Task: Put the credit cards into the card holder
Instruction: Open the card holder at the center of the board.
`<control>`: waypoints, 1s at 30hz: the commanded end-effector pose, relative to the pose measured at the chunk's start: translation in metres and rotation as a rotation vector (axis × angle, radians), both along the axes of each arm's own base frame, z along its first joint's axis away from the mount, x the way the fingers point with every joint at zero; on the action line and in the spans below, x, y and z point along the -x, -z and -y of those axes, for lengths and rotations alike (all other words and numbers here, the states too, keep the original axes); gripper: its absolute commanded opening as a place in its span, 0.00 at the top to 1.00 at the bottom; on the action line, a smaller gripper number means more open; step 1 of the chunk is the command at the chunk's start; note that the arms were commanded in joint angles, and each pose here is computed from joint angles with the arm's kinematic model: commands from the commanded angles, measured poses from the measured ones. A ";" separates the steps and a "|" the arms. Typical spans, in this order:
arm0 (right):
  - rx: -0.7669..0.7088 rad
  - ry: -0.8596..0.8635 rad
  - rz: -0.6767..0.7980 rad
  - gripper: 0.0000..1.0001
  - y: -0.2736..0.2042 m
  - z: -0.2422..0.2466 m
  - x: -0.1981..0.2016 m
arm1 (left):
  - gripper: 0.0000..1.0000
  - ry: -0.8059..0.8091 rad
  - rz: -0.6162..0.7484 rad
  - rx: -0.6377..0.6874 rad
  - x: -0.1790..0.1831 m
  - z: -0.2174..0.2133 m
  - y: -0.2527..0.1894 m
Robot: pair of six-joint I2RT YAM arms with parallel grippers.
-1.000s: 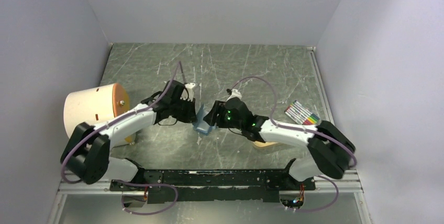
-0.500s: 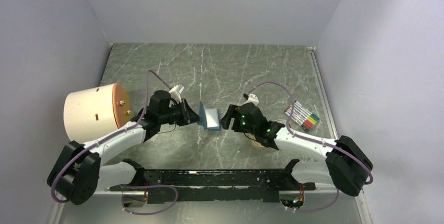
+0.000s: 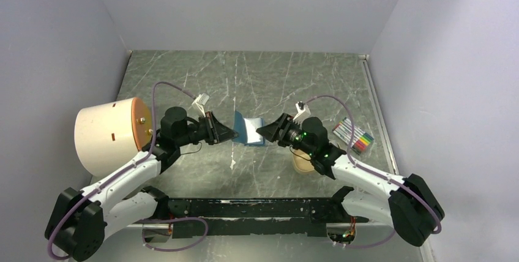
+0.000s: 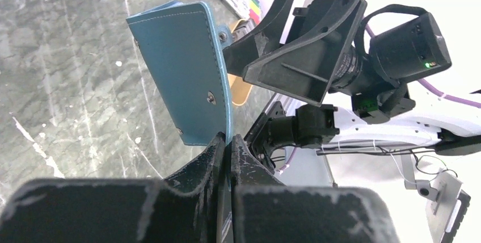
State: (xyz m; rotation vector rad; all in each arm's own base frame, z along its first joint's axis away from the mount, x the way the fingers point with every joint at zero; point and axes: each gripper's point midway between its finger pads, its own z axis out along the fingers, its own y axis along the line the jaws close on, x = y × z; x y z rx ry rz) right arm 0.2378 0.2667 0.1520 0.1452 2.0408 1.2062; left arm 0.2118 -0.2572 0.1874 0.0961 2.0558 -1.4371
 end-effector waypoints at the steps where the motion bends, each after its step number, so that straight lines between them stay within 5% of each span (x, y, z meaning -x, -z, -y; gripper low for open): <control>1: -0.199 -0.035 0.022 0.41 -0.044 -0.008 0.008 | 0.91 0.055 0.119 0.082 0.004 0.005 -0.045; 7: -0.209 0.037 -0.035 0.29 -0.040 0.005 0.008 | 0.91 0.057 0.167 0.122 0.009 0.003 -0.065; 18: -0.276 0.038 -0.053 0.29 -0.045 0.009 0.011 | 0.91 0.067 0.218 0.175 0.017 0.001 -0.094; 30: -0.433 -0.036 0.019 0.61 -0.078 0.004 0.022 | 0.91 0.098 0.208 0.212 0.022 0.003 -0.092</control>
